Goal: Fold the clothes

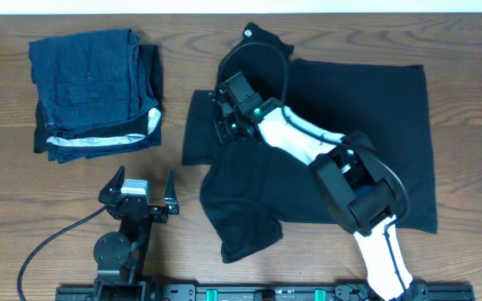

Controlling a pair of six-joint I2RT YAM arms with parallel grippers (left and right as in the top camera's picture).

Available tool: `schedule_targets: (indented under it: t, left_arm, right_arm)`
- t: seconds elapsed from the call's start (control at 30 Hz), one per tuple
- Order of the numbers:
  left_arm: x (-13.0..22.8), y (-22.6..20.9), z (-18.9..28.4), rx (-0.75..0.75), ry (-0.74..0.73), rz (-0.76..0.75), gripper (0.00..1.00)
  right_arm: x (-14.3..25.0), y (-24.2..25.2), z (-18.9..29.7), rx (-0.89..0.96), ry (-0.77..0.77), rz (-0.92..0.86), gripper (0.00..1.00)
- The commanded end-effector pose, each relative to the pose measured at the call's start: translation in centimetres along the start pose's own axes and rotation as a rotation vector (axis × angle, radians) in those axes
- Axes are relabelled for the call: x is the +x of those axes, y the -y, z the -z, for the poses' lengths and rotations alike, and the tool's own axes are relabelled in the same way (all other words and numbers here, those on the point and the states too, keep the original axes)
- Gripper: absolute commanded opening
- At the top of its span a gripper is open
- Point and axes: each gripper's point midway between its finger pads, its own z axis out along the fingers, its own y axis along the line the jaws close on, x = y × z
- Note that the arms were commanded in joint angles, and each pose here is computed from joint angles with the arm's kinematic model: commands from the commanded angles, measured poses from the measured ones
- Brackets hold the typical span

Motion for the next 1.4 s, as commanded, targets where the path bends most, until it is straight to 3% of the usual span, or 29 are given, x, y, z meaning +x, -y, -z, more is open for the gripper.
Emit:
schedule_targets:
  t: [0.0,0.17,0.27,0.37,0.67,0.77,0.87,0.93,1.13,1.37]
  left_arm:
    - [1.5,0.3,-0.1,0.018,-0.043,-0.015,0.98]
    - [1.5,0.3,-0.1,0.018,-0.043,-0.015,0.98]
    - [1.5,0.3,-0.1,0.018,-0.043,-0.015,0.98]
    - [1.5,0.3,-0.1,0.018,-0.043,-0.015,0.98]
    - [1.5,0.3,-0.1,0.018,-0.043,-0.015,0.98]
    - [1.5,0.3,-0.1,0.018,-0.043,-0.015,0.98]
    - [1.5,0.3,-0.1,0.018,-0.043,-0.015,0.98]
    - [1.5,0.3,-0.1,0.018,-0.043,-0.015,0.98]
    - [1.5,0.3,-0.1,0.018,-0.043,-0.015,0.98]
    - [1.5,0.3,-0.1,0.018,-0.043,-0.015,0.98]
  right_arm:
    - [3.9,0.4,-3.1,0.014,-0.097,0.025,0.18]
    - [-1.1,0.0,1.2,-0.004,0.025,0.026,0.42]
    - [-4.7,0.1,7.1,-0.003,0.119,0.006,0.53]
    - [-5.9,1.0,14.3,0.041,0.162,-0.035,0.57]
    - [3.5,9.5,34.1,0.627,0.134,-0.391,0.61]
    - [7.0,10.0,38.1,0.707,0.156,-0.543,0.64]
    - [10.4,10.0,40.2,0.72,0.171,-0.65,0.93]
    - [12.1,10.4,40.8,0.726,0.186,-0.691,0.93]
    - [17.7,14.1,40.5,0.777,0.193,-0.859,0.79]
    - [23.6,19.4,37.0,0.773,0.105,-1.075,0.65]
